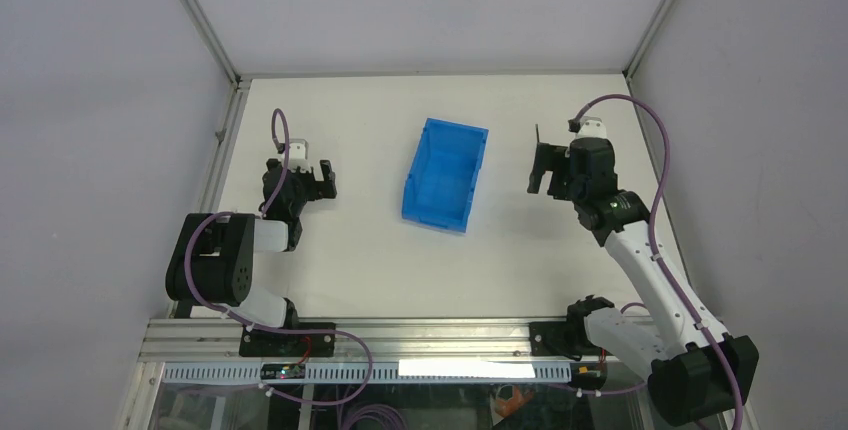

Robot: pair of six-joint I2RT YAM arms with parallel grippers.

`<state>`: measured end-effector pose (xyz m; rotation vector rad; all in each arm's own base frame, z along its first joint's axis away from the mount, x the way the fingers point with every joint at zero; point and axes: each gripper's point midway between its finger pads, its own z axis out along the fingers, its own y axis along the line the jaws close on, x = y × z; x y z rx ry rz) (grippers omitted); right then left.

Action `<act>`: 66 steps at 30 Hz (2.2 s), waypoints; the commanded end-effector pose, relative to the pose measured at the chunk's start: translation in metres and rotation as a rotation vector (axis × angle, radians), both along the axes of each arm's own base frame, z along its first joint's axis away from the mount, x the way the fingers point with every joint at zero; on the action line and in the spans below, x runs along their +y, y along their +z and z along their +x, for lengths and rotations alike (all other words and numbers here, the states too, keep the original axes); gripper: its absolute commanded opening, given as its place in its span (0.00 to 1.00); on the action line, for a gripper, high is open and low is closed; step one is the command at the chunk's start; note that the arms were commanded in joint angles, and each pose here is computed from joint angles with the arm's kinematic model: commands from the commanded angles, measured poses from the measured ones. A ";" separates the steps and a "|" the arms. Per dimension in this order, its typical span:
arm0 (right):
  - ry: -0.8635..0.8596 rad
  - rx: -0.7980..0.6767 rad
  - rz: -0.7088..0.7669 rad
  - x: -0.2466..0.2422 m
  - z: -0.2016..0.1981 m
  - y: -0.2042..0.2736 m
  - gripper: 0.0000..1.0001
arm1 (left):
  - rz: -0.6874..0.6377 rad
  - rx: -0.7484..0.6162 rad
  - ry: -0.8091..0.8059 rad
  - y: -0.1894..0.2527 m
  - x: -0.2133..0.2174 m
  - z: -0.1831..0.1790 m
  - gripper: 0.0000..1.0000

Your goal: Put the screwdriver in the bin

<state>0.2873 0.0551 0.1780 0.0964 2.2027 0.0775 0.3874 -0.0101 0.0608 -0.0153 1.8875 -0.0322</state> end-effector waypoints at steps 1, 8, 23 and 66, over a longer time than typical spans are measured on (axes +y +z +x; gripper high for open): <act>-0.018 -0.033 0.002 -0.003 0.006 0.014 1.00 | -0.021 -0.062 -0.014 0.018 -0.007 0.006 0.99; -0.049 -0.022 -0.019 -0.004 0.025 0.028 1.00 | -0.021 -0.061 -0.014 0.018 -0.007 0.006 0.99; -0.030 0.348 -0.037 -0.019 0.134 -0.037 0.98 | -0.021 -0.061 -0.014 0.018 -0.007 0.006 0.99; -0.076 0.238 0.005 0.006 0.103 0.110 0.00 | -0.021 -0.062 -0.013 0.018 -0.006 0.006 0.99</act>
